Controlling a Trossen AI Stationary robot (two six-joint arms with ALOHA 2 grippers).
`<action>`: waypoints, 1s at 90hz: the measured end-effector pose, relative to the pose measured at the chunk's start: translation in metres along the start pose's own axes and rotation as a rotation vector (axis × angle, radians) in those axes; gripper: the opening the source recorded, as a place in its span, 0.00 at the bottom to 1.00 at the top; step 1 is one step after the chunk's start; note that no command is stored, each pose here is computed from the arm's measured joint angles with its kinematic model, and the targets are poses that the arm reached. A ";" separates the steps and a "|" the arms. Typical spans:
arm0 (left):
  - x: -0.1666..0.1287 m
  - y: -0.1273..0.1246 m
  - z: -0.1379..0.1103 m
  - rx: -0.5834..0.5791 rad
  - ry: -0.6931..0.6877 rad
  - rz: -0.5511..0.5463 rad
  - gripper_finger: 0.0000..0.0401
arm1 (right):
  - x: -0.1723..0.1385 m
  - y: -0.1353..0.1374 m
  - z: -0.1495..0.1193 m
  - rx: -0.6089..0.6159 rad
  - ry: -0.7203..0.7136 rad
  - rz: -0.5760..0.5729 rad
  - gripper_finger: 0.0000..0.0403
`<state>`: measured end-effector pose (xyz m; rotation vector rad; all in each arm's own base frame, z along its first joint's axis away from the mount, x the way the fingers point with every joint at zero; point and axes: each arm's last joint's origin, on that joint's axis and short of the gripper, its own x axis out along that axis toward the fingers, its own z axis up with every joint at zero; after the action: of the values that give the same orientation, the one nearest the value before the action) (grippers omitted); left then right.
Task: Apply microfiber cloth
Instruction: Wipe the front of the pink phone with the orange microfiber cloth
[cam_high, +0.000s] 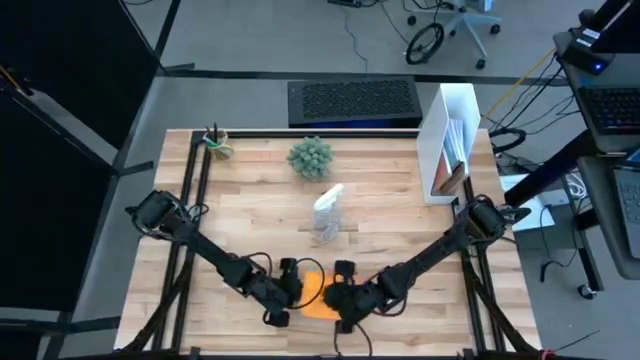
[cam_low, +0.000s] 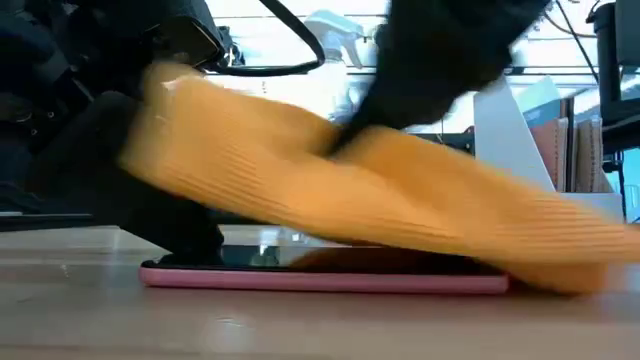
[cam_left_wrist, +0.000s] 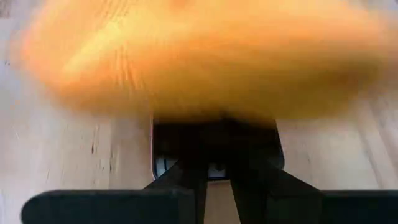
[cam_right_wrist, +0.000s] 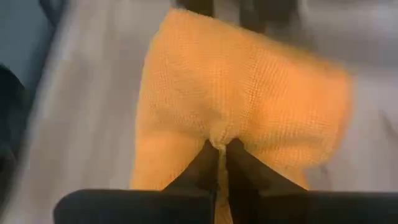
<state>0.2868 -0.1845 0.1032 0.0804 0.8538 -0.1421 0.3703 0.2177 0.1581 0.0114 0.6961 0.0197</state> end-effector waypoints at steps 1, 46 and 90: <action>0.000 0.000 0.000 0.000 0.000 0.000 0.12 | 0.001 0.000 0.000 -0.002 -0.011 0.003 0.00; 0.000 0.001 0.000 -0.001 -0.001 0.009 0.12 | 0.052 -0.015 -0.022 0.043 0.035 0.061 0.00; 0.000 0.000 0.000 0.006 -0.001 0.006 0.12 | -0.012 -0.006 -0.034 0.059 0.376 -0.058 0.00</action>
<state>0.2869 -0.1841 0.1030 0.0885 0.8526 -0.1389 0.3394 0.2111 0.1400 0.0446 1.0722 -0.0553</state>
